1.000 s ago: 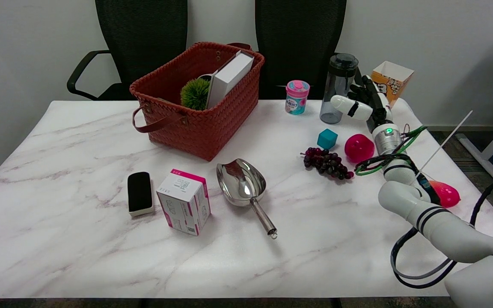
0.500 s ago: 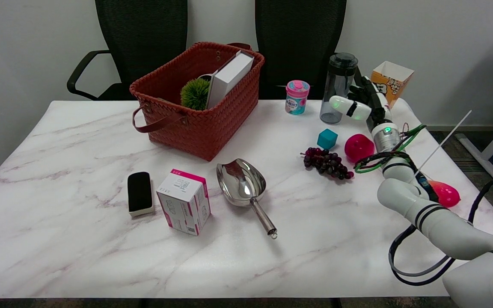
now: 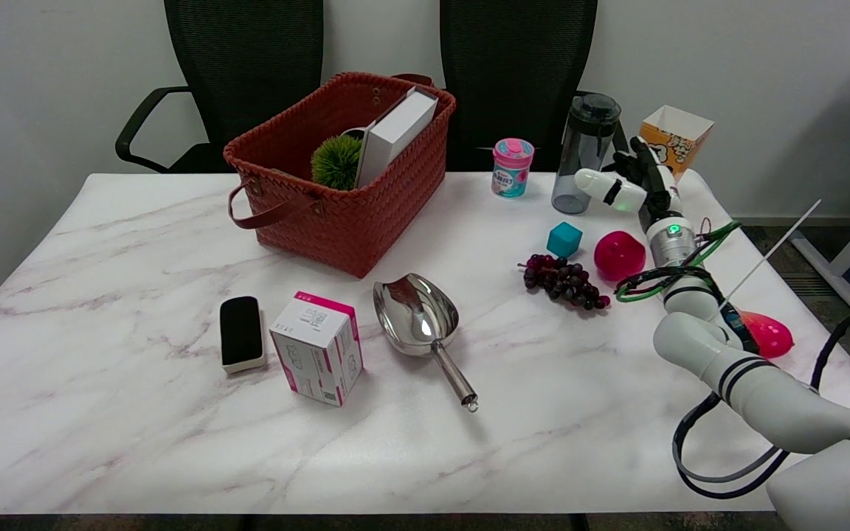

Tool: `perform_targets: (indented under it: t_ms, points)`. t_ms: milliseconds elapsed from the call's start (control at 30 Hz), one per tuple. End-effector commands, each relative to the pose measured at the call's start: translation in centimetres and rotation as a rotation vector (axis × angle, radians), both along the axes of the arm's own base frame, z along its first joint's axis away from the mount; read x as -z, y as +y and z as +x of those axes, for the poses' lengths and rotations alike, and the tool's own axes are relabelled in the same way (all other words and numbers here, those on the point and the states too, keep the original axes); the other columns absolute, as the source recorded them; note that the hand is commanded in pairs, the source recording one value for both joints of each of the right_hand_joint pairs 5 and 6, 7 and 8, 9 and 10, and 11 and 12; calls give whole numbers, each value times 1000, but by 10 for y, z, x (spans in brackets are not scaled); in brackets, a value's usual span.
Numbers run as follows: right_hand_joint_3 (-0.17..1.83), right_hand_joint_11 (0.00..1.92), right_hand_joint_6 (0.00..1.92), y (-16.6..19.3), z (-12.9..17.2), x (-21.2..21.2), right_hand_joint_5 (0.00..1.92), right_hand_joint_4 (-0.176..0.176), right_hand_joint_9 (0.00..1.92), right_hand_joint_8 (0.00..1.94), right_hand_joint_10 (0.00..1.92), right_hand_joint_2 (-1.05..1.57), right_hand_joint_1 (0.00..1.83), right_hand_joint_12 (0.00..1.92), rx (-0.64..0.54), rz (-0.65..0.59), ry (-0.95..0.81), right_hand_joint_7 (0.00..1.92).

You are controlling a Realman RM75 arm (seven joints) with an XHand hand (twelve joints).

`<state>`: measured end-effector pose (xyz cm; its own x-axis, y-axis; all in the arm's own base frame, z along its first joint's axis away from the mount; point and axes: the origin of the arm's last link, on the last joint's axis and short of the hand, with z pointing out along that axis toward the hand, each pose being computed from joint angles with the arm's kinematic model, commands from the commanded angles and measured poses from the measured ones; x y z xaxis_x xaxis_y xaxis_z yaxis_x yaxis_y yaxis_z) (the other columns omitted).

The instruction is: Pick up the black water bottle.

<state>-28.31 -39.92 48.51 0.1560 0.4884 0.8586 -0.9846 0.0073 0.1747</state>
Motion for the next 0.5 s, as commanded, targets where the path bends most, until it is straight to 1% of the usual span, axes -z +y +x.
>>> perform_targets:
  t_ms: [33, 333, 500]
  points:
    - [439, 50, 0, -1, -1, -5, 0, 0, 190, 218, 190, -134, 1012, 50, 12, -15, 0, 218]
    - [451, 65, 0, -11, 2, 0, 0, 0, 172, 206, 172, -144, 1012, 65, 23, 6, -7, 206]
    - [457, 76, 0, -20, 3, 5, 0, 0, 205, 235, 205, -147, 1012, 76, 29, 19, -5, 235]
